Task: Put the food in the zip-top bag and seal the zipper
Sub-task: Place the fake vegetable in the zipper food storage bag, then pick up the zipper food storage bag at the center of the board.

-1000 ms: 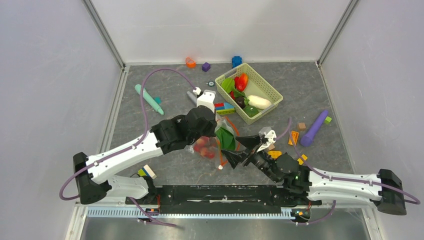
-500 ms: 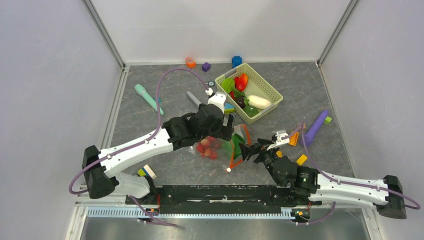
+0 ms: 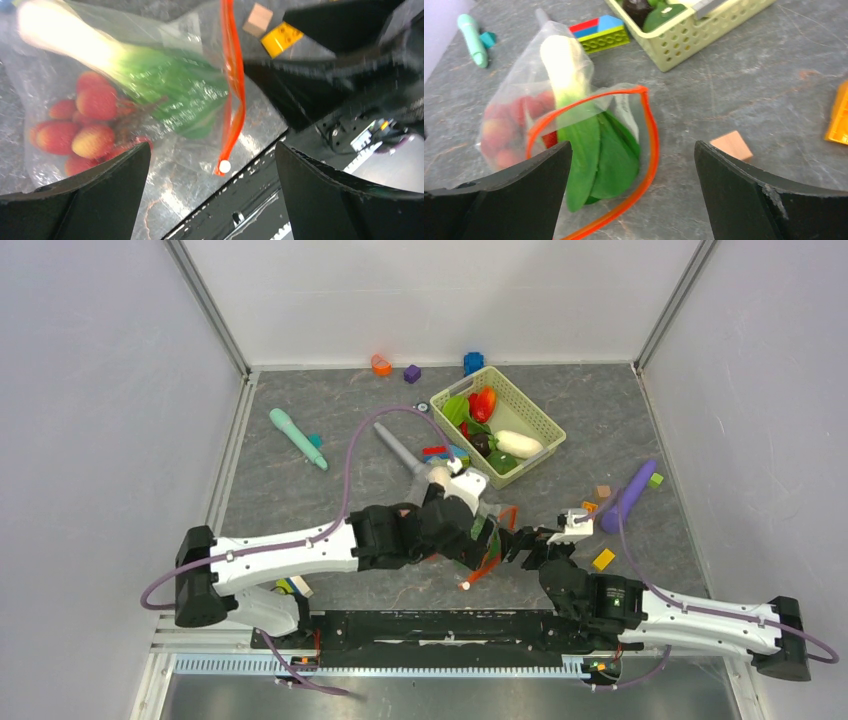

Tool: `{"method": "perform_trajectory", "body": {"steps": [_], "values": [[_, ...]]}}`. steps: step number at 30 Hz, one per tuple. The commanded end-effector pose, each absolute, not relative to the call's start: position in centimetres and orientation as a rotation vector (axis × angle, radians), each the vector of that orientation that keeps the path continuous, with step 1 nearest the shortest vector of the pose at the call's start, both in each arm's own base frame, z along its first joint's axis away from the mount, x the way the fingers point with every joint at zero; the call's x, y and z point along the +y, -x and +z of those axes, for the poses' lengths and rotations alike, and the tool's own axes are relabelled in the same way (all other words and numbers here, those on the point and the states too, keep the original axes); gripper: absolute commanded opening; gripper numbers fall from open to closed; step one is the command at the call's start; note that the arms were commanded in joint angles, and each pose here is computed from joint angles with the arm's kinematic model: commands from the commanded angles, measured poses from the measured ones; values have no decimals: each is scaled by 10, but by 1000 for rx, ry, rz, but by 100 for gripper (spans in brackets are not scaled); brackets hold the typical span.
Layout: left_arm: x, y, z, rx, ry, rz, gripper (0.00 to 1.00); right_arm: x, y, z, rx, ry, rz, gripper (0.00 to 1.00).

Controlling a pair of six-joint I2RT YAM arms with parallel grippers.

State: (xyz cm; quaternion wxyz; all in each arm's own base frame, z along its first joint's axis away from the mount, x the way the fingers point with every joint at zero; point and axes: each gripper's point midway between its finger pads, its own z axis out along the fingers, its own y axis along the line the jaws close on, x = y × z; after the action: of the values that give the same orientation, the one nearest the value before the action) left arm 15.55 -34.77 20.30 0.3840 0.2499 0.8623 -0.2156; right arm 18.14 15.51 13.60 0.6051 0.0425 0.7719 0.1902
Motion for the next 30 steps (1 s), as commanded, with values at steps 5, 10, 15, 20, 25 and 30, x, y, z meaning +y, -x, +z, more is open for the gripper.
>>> {"method": "perform_trajectory", "body": {"steps": [5,10,15,20,25,30], "values": [[-369,-133,176,2150,-559,-422,100,116,-178,120,1808,-280,387,98],[-384,-139,154,2161,-536,-248,100,114,-176,119,1803,-316,442,98],[-386,-150,141,2155,-470,-99,100,115,-175,122,1795,-308,471,98],[-374,-166,141,2092,-417,51,84,115,-173,120,1809,-300,474,98],[-379,-168,133,2091,-420,63,79,118,-173,120,1814,-295,482,98],[-386,-173,128,2075,-416,61,77,119,-173,120,1820,-286,477,98]]}}
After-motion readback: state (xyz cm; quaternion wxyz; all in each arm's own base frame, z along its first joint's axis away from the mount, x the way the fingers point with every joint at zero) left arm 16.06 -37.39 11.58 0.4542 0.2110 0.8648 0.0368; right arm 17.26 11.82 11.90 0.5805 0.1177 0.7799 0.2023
